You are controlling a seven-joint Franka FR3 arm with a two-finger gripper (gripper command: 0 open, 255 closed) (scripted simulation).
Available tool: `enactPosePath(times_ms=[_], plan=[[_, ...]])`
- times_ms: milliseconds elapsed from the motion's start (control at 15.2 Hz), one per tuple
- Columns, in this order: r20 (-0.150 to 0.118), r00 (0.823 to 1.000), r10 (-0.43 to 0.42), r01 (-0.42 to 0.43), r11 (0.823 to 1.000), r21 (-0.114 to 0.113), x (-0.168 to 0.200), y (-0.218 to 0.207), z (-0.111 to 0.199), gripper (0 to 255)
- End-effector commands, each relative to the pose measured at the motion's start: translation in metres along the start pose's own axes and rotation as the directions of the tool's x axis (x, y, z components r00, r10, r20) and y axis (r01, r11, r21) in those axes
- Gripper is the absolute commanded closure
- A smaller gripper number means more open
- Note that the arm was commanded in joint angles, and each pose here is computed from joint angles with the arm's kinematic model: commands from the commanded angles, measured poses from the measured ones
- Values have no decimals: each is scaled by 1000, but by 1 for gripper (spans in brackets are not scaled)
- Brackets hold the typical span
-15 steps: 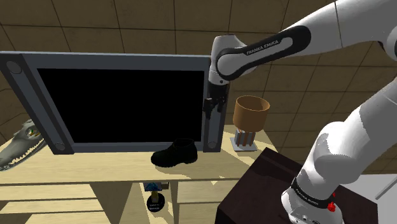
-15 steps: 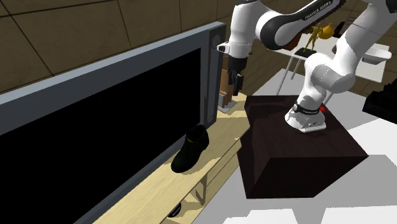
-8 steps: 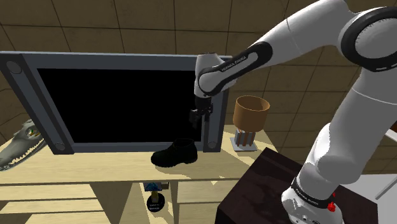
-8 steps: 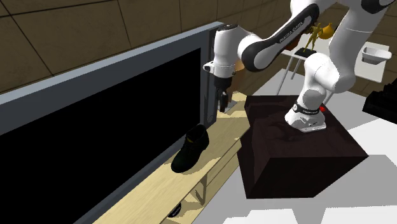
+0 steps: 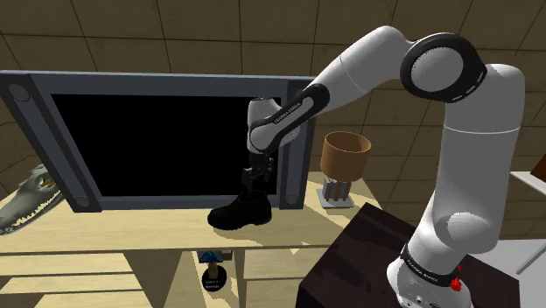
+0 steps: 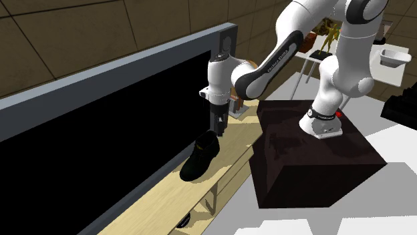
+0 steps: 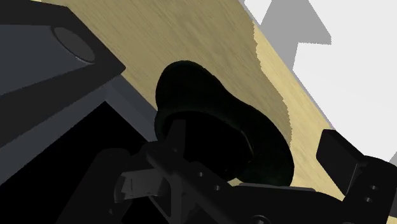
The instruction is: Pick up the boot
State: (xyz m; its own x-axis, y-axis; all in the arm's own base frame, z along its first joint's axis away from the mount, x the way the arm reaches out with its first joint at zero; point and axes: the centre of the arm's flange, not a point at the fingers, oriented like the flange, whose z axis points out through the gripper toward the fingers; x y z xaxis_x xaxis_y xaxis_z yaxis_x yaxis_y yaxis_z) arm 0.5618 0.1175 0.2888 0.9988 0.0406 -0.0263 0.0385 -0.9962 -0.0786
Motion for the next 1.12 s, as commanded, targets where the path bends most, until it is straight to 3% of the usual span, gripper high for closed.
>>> enactPosePath(times_ms=[0, 396, 990, 1056], plan=[[5, 1000, 3, -3, 1000, 3, 18, -5, 22, 0], [20, 1000, 8, -8, 1000, 10, 63, -23, 81, 0], [20, 1000, 8, -8, 1000, 10, 64, -20, 120, 0], [20, 1000, 8, -8, 1000, 10, 64, -20, 120, 255]])
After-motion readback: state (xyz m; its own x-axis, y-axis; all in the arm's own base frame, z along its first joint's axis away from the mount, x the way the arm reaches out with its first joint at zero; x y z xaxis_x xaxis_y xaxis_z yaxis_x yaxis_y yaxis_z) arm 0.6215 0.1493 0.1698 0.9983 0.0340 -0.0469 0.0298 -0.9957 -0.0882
